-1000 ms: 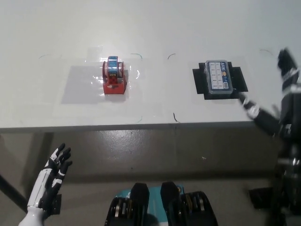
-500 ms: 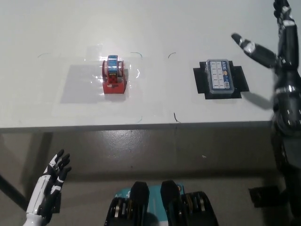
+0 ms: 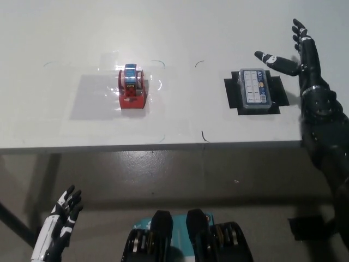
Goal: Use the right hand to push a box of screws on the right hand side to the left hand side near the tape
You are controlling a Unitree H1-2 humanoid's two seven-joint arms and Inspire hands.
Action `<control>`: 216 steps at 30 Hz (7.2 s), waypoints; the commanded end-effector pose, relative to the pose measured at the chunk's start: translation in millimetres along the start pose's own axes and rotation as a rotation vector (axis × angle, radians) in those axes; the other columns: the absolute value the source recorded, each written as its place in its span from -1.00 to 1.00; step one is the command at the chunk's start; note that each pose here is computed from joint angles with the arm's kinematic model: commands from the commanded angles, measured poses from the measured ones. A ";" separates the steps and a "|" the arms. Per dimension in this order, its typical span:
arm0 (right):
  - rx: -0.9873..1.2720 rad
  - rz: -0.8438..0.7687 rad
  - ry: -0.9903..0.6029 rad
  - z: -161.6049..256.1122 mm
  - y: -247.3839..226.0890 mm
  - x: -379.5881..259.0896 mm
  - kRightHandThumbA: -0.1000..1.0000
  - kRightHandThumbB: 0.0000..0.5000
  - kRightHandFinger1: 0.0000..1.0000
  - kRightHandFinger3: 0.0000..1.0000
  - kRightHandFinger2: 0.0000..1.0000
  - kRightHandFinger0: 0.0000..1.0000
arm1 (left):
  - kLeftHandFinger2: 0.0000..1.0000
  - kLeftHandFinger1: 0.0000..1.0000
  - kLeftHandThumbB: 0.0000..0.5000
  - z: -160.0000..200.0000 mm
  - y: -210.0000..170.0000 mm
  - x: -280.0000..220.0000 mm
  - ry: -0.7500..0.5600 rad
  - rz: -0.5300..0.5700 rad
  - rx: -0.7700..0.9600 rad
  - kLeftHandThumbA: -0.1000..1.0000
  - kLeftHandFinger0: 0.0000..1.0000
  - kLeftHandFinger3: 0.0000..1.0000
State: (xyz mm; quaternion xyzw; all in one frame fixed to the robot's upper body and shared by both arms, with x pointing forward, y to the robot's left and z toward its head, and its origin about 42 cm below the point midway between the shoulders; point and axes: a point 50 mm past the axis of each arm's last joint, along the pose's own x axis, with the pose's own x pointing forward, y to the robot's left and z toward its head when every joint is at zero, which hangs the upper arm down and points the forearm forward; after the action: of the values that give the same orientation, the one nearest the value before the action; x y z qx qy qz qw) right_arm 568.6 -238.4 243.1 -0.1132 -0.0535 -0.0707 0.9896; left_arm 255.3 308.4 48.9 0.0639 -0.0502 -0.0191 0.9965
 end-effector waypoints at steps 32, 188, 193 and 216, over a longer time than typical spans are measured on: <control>0.178 -0.008 0.088 -54.1 44.2 -39.8 1.00 -0.34 1.00 1.00 1.00 1.00 | 1.00 1.00 0.05 -3.2 -3.3 -13.4 -0.019 -0.011 0.009 0.63 1.00 1.00; 0.252 0.211 -0.674 4.7 35.5 -289.1 1.00 -0.44 1.00 1.00 1.00 1.00 | 1.00 1.00 0.07 13.3 16.5 -4.4 -0.060 -0.010 0.034 0.67 1.00 1.00; 0.199 0.194 -0.593 -20.8 22.0 -298.0 1.00 -0.36 1.00 1.00 1.00 1.00 | 1.00 1.00 0.15 22.6 23.8 12.2 -0.106 -0.001 0.025 0.64 1.00 1.00; 0.145 0.170 -0.247 -116.5 13.6 -283.7 1.00 0.01 1.00 1.00 1.00 1.00 | 1.00 1.00 0.23 24.8 31.7 19.6 -0.116 0.005 0.029 0.72 1.00 1.00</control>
State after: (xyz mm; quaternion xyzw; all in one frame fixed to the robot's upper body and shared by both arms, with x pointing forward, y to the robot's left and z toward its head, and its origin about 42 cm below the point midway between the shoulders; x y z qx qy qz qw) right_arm 290.6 -214.5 82.7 -0.0647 -0.1400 0.0416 0.9872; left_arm 269.0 329.5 69.1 0.0689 -0.0829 -0.0195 0.9940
